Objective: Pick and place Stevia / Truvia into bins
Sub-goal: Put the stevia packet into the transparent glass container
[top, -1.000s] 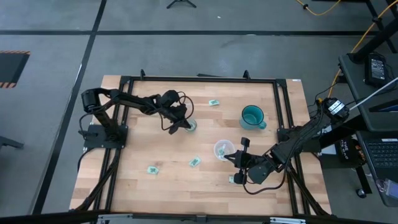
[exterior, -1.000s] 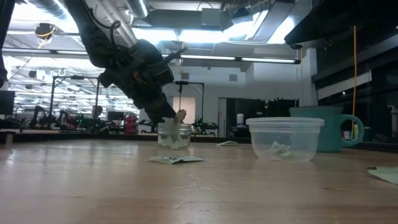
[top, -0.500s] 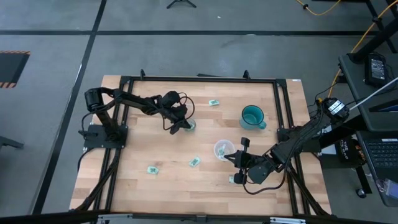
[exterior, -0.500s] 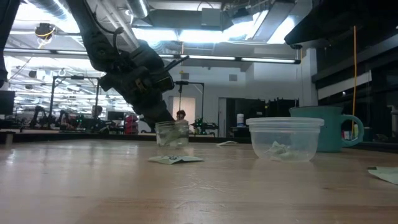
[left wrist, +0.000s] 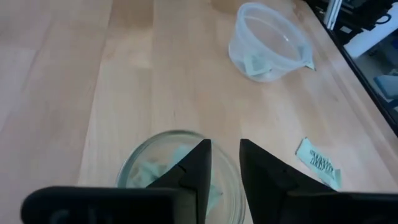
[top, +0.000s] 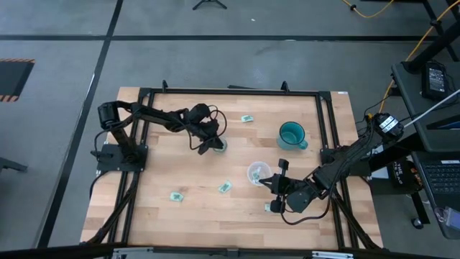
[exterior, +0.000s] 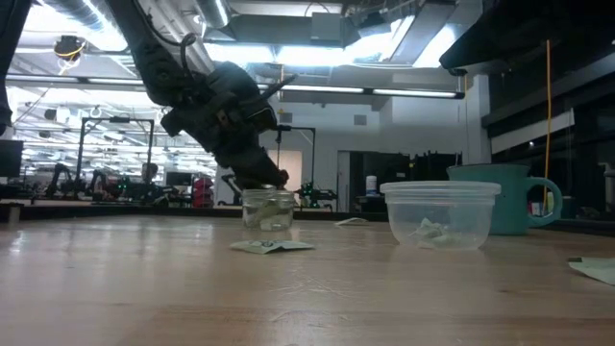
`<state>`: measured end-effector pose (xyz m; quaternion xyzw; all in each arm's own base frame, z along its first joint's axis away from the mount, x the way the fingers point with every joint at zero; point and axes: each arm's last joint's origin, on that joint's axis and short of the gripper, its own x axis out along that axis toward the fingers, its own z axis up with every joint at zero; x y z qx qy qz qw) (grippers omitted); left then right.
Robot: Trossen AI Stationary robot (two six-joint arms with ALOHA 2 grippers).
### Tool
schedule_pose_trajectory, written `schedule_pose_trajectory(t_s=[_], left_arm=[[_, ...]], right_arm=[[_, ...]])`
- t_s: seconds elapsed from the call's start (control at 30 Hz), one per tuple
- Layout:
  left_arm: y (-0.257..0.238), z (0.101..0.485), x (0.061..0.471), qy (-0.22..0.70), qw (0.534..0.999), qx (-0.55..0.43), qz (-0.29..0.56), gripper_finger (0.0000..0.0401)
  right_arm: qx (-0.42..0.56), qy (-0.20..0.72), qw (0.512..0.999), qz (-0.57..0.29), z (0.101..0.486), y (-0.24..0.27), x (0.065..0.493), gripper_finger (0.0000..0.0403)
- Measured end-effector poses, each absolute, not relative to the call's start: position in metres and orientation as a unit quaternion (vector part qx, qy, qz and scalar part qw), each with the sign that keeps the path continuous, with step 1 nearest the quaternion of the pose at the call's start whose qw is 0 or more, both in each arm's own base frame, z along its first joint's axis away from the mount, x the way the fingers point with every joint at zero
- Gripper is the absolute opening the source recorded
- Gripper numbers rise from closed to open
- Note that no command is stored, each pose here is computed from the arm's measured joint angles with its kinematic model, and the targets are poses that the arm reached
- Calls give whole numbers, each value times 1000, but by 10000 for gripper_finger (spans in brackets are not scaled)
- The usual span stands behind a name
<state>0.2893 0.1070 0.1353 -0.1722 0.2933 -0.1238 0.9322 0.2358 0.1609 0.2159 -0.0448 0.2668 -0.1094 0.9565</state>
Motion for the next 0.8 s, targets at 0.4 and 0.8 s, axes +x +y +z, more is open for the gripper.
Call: schedule_pose_trajectory(t_s=[0.4, 0.8], left_arm=[[95, 180, 277, 270, 943, -139, -138, 86], [16, 238, 233, 318, 944, 25, -87, 66]], right_arm=[[-45, 267, 956, -109, 216, 161, 236, 13], [-45, 267, 956, -109, 216, 161, 236, 13]])
